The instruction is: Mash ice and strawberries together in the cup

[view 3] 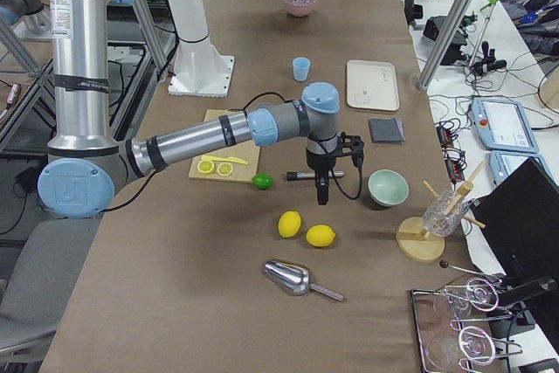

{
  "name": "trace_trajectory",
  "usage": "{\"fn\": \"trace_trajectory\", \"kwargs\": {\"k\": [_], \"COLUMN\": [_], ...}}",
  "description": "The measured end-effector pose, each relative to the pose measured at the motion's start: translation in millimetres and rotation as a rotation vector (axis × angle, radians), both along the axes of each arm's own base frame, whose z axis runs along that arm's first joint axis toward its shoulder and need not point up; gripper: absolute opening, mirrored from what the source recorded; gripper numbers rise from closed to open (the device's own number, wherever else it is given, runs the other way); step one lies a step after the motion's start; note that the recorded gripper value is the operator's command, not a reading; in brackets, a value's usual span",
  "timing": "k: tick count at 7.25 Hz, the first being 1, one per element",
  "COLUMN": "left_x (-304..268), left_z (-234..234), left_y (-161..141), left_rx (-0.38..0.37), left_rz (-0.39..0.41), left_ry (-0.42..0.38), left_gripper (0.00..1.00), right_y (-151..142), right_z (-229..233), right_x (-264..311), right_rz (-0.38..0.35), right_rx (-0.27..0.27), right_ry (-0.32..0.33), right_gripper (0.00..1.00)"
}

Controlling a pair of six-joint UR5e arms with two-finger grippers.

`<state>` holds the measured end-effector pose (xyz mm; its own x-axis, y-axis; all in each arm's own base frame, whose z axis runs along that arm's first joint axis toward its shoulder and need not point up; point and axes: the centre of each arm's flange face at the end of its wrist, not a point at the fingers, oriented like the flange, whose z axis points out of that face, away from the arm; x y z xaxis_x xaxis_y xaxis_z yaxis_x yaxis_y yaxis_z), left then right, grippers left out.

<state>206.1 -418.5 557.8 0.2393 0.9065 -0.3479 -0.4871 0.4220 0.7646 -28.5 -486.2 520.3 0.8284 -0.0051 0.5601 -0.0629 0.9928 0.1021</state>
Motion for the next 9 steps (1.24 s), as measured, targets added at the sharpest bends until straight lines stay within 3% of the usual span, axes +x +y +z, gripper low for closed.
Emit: {"fn": "trace_trajectory", "kwargs": {"k": [3, 5, 7, 9], "left_x": [-3, -6, 12, 47], "left_z": [-24, -60, -114, -164], "left_y": [-7, -34, -68, -84], "left_rx": [-0.001, -0.025, -0.091, -0.159], "left_rz": [0.009, -0.007, -0.067, -0.092], "left_ry": [0.054, 0.121, 0.177, 0.228], "left_gripper": [0.0, 0.0, 0.0, 0.0], "right_y": [0, -1, -2, -2], "right_z": [1, 0, -2, -4], "right_x": [0, -1, -2, -4], "right_rz": [0.0, -0.001, -0.005, -0.007], "right_rx": [-0.002, -0.002, 0.001, 0.003], "right_ry": [0.0, -0.006, -0.011, -0.013], "right_gripper": [1.0, 1.0, 1.0, 1.0]}}
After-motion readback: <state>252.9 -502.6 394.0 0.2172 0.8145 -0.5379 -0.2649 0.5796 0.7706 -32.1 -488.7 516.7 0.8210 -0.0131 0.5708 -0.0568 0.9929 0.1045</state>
